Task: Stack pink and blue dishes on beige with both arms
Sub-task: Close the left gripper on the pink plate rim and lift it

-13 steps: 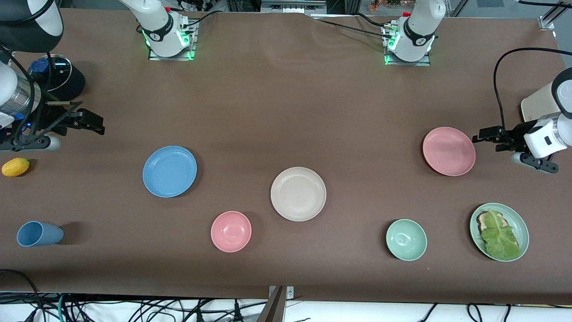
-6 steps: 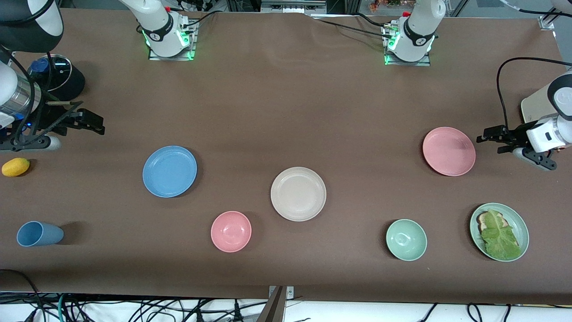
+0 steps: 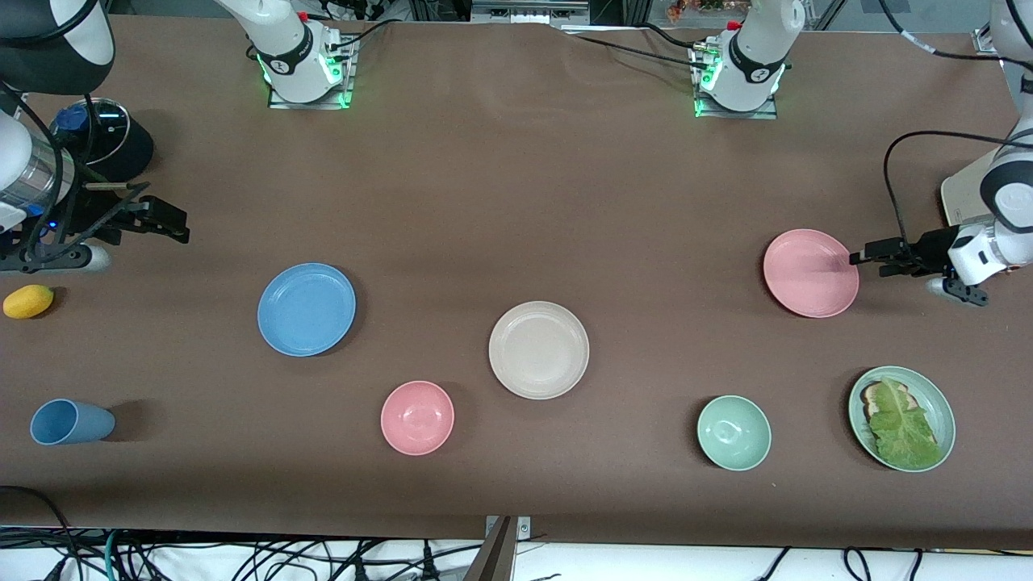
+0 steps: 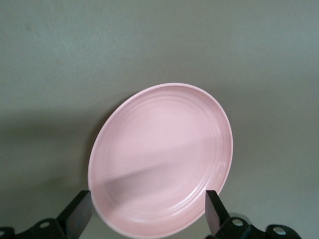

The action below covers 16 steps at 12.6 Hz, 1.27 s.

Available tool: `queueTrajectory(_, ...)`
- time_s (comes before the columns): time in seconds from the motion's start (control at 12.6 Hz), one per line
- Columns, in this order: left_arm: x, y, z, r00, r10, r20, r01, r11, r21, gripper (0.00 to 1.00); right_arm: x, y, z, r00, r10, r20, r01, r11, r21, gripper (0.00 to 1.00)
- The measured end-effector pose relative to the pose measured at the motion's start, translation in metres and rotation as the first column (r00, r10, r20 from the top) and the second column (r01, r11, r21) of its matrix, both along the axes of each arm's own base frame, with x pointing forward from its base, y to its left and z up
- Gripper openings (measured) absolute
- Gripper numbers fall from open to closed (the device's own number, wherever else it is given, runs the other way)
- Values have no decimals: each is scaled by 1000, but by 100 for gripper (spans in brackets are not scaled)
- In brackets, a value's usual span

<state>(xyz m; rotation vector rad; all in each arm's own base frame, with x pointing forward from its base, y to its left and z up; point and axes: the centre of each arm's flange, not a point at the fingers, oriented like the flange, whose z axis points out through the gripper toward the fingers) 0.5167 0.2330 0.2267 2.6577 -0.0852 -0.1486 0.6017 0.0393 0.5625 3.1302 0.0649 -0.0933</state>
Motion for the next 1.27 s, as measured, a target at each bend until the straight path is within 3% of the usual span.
queueTrajectory(0.24, -4, 7, -34, 999, 46, -20, -46, 999, -2, 100, 0, 0, 0, 1000, 0, 0, 0, 1000, 0, 100)
queueTrajectory(1.11, -4, 11, -55, 996, 90, -14, -90, 996, 12, 100, 0, 0, 0, 1000, 0, -1, 0, 1000, 0, 100)
queueTrajectory(1.19, -4, 10, -57, 996, 91, -16, -91, 996, 10, 93, 0, 0, 0, 1000, 0, -1, 0, 1000, 0, 100)
queueTrajectory(1.27, -4, 9, -58, 996, 90, -16, -90, 996, 9, 93, 0, 0, 0, 1000, 0, -1, 0, 1000, 0, 100)
